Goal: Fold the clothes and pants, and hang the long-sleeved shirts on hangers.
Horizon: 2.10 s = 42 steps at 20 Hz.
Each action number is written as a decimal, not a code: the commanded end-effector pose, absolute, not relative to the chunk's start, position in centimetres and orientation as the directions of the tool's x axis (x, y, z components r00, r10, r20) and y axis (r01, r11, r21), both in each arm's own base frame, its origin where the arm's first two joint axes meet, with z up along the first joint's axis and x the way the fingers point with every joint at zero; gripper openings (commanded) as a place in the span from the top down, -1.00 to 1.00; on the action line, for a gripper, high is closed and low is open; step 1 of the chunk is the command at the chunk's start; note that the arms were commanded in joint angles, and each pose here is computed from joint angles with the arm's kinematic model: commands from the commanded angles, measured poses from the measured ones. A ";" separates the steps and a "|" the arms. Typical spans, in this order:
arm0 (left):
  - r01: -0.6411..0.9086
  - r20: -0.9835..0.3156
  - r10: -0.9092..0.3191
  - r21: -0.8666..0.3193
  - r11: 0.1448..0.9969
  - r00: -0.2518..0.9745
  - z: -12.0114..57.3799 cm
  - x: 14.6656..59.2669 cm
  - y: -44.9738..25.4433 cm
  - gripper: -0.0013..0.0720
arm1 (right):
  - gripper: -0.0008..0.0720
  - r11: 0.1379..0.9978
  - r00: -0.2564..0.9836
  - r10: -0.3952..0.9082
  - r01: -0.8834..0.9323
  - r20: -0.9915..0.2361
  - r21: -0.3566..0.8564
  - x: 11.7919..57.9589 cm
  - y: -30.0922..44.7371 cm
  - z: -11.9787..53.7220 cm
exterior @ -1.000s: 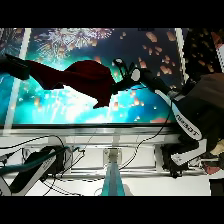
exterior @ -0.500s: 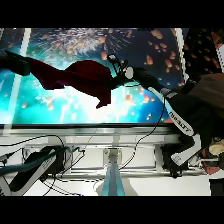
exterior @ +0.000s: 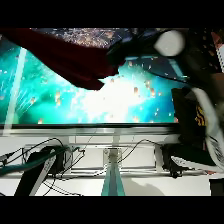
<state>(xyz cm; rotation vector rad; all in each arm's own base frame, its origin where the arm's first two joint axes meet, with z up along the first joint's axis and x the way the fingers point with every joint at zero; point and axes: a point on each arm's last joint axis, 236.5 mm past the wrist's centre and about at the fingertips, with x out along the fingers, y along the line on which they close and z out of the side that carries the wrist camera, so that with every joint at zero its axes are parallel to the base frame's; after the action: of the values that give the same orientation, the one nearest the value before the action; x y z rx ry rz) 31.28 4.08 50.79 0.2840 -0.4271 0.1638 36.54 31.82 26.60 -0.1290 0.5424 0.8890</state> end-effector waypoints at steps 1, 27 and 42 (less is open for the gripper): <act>-0.355 0.729 0.150 0.133 0.925 0.667 58.7 21.9 4.7 0.92 | 0.94 0.600 0.570 0.780 -0.799 -0.258 0.048 29.9 28.8 38.7; 0.205 -0.256 -0.172 0.109 0.973 0.951 19.2 55.8 -7.2 0.92 | 0.94 0.935 0.785 0.273 -0.352 -0.556 -0.037 51.3 14.2 10.5; 0.276 -0.562 -0.234 -0.011 0.961 0.793 14.4 50.2 -5.7 -0.93 | 0.29 0.983 0.522 0.109 -0.180 -0.846 0.016 47.0 2.1 2.3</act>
<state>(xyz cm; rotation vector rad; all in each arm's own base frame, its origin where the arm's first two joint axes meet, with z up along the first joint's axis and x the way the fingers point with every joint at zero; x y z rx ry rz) 53.45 -6.98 14.89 0.0848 0.4677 -0.2475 51.23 6.38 5.80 -0.1225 0.7642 0.2149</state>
